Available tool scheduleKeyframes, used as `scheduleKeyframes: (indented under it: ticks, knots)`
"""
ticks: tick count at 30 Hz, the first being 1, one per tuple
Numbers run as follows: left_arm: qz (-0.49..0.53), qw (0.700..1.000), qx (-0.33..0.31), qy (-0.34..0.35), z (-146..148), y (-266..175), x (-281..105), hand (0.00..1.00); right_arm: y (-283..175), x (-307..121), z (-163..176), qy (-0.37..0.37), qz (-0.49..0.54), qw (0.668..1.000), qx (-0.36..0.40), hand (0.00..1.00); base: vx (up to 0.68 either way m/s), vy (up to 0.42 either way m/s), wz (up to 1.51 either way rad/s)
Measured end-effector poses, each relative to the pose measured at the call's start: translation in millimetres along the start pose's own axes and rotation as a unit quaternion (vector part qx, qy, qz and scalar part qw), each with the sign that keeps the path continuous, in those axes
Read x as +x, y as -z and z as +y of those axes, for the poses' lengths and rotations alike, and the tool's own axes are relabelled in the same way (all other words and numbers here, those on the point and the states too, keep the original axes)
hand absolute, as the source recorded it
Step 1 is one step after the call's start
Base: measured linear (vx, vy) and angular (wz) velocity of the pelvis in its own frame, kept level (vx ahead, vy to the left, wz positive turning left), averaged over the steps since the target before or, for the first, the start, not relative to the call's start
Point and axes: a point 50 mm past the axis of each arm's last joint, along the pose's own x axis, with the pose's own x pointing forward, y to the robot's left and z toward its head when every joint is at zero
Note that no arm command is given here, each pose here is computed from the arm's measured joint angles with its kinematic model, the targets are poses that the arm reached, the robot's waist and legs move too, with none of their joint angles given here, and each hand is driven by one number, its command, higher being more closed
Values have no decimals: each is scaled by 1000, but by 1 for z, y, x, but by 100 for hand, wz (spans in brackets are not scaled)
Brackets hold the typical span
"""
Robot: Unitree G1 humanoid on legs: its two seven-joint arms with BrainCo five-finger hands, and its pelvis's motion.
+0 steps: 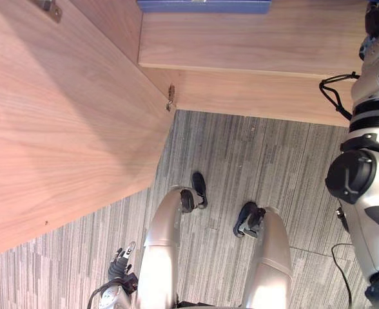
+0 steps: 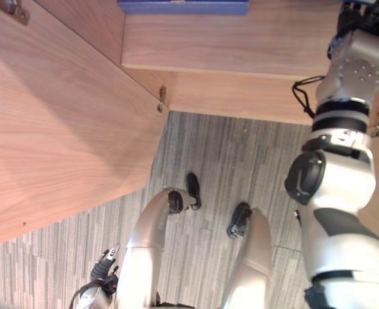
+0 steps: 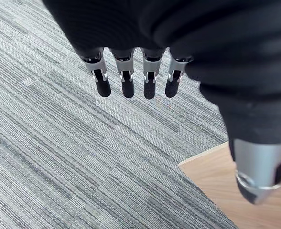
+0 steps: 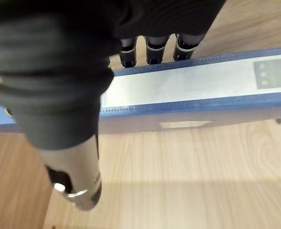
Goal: Walk over to the cabinet, pick up the folder, carry it to the office cabinet, place the folder inside the office cabinet, then close the office cabinet door
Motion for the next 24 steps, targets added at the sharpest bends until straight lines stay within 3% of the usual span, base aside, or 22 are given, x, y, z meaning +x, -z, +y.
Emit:
scheduleKeyframes:
  ticks: [4, 9, 13, 15, 17, 20, 24]
  knots:
    - [-19, 1000, -12, 13, -3, -9, 0, 0, 5, 0, 0, -17, 16, 998, -51, 0, 6, -56, 4]
    - [-43, 998, -19, 37, -9, -19, 0, 0, 0, 2, -13, -26, 33, 970, -238, 0, 22, -29, 0]
    - [-48, 997, -11, 57, -13, -20, -1, 0, -19, 6, -43, 5, 53, 904, -424, 0, 61, 13, 7]
    - [-46, 997, -1, 68, -12, -19, -2, 0, -28, 6, -61, 26, 71, 856, -512, 0, 77, 15, 8]
    - [-43, 996, 14, 76, -11, -16, -4, 0, -40, 3, -85, 56, 99, 787, -606, 0, 102, 23, 4]
    - [-42, 995, 29, 83, -8, -14, -7, 0, -51, 0, -102, 71, 119, 721, -679, 0, 108, 14, -2]
    - [-36, 995, 41, 88, -4, -11, -9, 0, -55, -3, -116, 78, 140, 686, -710, 0, 80, -10, -3]
